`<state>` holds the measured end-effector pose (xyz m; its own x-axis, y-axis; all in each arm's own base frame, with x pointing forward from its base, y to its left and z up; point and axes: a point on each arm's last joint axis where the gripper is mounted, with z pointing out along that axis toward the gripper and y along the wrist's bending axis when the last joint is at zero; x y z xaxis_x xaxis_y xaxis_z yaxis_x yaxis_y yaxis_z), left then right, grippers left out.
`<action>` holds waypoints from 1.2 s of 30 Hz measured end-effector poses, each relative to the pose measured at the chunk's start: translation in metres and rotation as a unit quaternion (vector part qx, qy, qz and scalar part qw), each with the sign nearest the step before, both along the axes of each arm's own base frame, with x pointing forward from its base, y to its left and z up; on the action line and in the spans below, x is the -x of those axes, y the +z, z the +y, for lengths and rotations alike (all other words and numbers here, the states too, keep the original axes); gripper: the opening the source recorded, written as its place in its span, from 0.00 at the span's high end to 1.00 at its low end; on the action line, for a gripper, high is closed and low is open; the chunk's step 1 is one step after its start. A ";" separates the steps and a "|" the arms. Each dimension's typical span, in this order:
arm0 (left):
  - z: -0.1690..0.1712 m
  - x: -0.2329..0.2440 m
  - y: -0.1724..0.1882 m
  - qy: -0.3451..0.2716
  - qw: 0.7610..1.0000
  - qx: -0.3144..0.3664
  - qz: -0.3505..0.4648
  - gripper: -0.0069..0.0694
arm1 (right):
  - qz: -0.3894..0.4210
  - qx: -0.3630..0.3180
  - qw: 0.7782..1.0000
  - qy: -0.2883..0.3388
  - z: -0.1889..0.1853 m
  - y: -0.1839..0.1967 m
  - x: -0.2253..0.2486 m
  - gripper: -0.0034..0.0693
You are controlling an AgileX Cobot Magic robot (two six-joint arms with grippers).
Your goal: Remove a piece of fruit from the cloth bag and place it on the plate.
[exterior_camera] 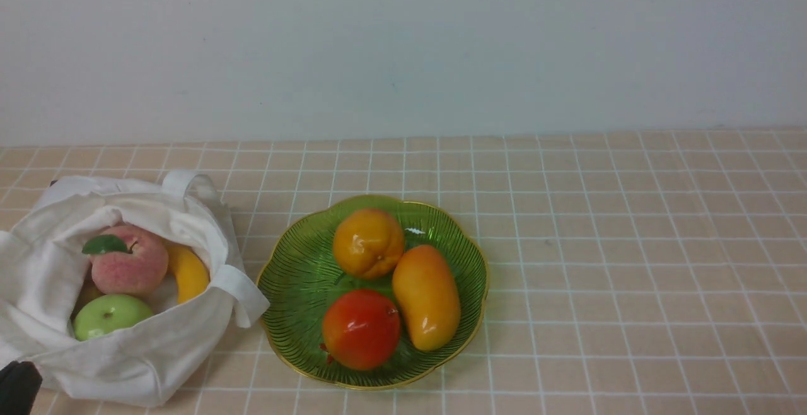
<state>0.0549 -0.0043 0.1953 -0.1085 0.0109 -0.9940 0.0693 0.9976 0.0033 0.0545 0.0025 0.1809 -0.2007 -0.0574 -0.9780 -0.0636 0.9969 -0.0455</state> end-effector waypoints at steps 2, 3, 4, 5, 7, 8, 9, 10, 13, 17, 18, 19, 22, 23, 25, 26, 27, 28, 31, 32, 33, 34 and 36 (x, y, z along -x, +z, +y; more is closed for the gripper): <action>0.001 0.000 -0.004 0.005 1.000 -0.018 0.010 0.92 | 0.000 0.000 1.000 0.000 0.000 0.000 0.000 0.97; 0.001 0.000 -0.005 0.005 1.000 -0.020 0.011 0.92 | 0.000 0.000 1.000 0.000 0.000 0.000 0.000 0.97; 0.001 0.000 -0.007 0.006 1.000 -0.026 0.016 0.92 | 0.000 0.000 1.000 0.000 0.000 0.000 0.000 0.97; 0.002 0.000 -0.010 0.006 0.999 -0.031 0.022 0.92 | 0.000 0.000 1.000 0.000 0.000 0.000 0.000 0.97; 0.002 0.000 -0.014 0.007 0.999 -0.037 0.035 0.92 | 0.000 0.000 1.000 0.000 0.000 0.000 0.000 0.97; 0.002 0.000 -0.014 0.004 0.999 -0.036 0.038 0.92 | 0.000 0.000 1.000 0.000 0.000 0.000 0.000 0.97; 0.002 0.000 -0.017 0.006 0.998 -0.038 0.055 0.92 | 0.000 0.000 1.000 0.000 0.000 0.000 0.000 0.97; 0.002 0.001 -0.021 0.006 0.997 -0.039 0.073 0.92 | 0.000 0.000 1.000 0.000 0.000 0.000 0.000 0.97; 0.002 0.002 -0.024 0.005 0.995 -0.040 0.094 0.92 | 0.000 0.000 1.000 0.000 0.000 0.000 0.000 0.97; 0.002 0.002 -0.025 0.005 0.995 -0.040 0.095 0.92 | 0.000 0.000 1.000 0.000 0.000 0.000 0.000 0.97; 0.002 0.002 -0.025 0.005 0.995 -0.040 0.095 0.92 | 0.000 0.000 1.000 0.000 0.000 0.000 0.000 0.97; 0.002 0.002 -0.025 0.005 0.995 -0.040 0.095 0.92 | 0.000 0.000 1.000 0.000 0.000 0.000 0.000 0.97; 0.002 0.002 -0.025 0.005 0.995 -0.040 0.095 0.92 | 0.000 0.000 1.000 0.000 0.000 0.000 0.000 0.97; 0.002 0.002 -0.025 0.005 0.995 -0.040 0.095 0.92 | 0.000 0.000 1.000 0.000 0.000 0.000 0.000 0.97; 0.002 0.002 -0.025 0.005 0.995 -0.040 0.095 0.92 | 0.000 0.000 1.000 0.000 0.000 0.000 0.000 0.97; 0.002 0.002 -0.025 0.005 0.995 -0.040 0.095 0.92 | 0.000 0.000 1.000 0.000 0.000 0.000 0.000 0.97; 0.002 0.002 -0.025 0.005 0.995 -0.040 0.095 0.92 | 0.000 0.000 1.000 0.000 0.000 0.000 0.000 0.97; 0.002 0.002 -0.025 0.005 0.995 -0.040 0.095 0.92 | 0.000 0.000 1.000 0.000 0.000 0.000 0.000 0.97; 0.002 0.002 -0.025 0.005 0.995 -0.040 0.095 0.92 | 0.000 0.000 1.000 0.000 0.000 0.000 0.000 0.97; 0.002 0.002 -0.025 0.005 0.995 -0.040 0.095 0.92 | 0.000 0.000 1.000 0.000 0.000 0.000 0.000 0.97; 0.002 0.002 -0.025 0.005 0.995 -0.040 0.095 0.92 | 0.000 0.000 1.000 0.000 0.000 0.000 0.000 0.97; 0.002 0.002 -0.025 0.005 0.995 -0.040 0.095 0.92 | 0.000 0.000 1.000 0.000 0.000 0.000 0.000 0.97; 0.002 0.002 -0.025 0.005 0.995 -0.040 0.095 0.92 | 0.000 0.000 1.000 0.000 0.000 0.000 0.000 0.97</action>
<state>0.0526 -0.0023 0.1705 -0.2957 0.0876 -0.9513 0.0665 0.9953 0.0710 0.0545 0.0025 0.1809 -0.2007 -0.0574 -0.9780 -0.0636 0.9969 -0.0455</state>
